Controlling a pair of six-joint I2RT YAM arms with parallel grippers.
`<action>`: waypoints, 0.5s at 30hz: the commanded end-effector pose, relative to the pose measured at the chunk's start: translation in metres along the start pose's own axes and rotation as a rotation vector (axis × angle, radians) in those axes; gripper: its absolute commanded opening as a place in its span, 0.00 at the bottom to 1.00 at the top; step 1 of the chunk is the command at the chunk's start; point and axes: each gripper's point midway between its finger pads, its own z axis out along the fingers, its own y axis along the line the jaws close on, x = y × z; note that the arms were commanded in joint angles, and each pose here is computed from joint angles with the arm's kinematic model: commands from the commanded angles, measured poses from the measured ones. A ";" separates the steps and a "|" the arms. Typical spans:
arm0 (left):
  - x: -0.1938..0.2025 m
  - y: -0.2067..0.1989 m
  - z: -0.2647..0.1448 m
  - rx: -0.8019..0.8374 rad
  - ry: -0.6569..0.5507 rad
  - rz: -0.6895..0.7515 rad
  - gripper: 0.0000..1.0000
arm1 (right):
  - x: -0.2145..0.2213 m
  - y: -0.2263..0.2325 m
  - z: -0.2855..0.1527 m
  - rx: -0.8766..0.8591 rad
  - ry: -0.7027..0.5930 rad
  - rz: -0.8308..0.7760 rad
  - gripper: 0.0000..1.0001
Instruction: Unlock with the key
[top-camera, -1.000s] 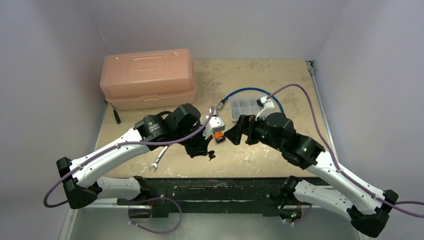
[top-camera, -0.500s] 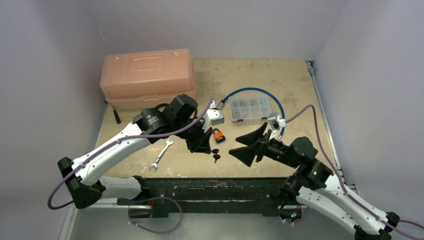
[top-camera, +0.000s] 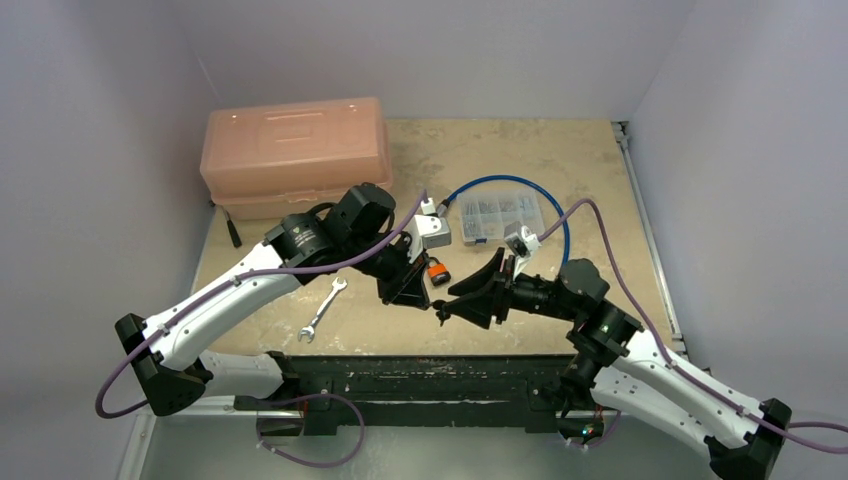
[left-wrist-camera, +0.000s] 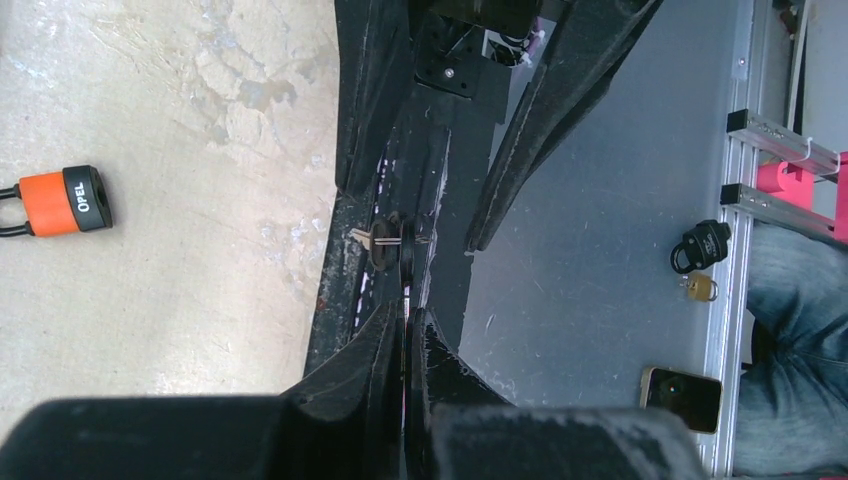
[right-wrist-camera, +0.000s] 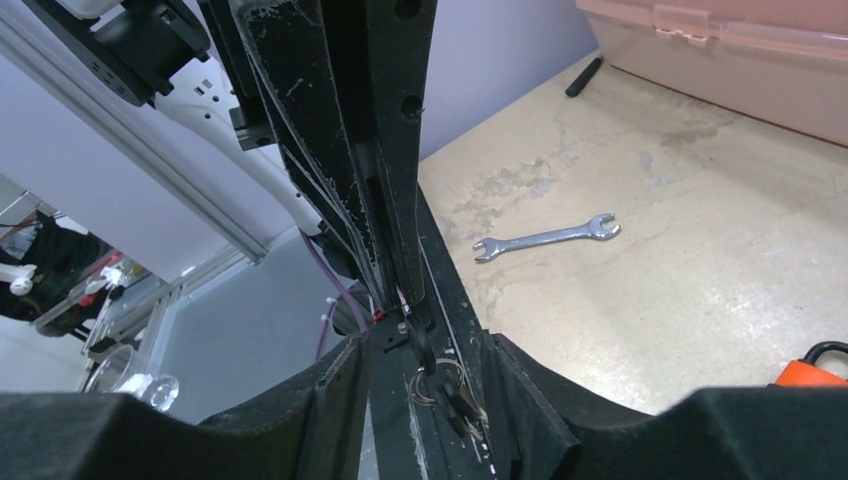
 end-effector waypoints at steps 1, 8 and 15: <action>-0.022 -0.009 -0.008 0.033 -0.069 0.066 0.00 | -0.032 0.024 0.000 -0.091 -0.079 -0.086 0.48; -0.023 -0.008 -0.008 0.027 -0.073 0.072 0.00 | -0.025 0.024 0.002 -0.114 -0.068 -0.070 0.40; -0.027 -0.010 -0.010 0.034 -0.090 0.080 0.00 | -0.021 0.023 0.004 -0.119 -0.062 -0.071 0.37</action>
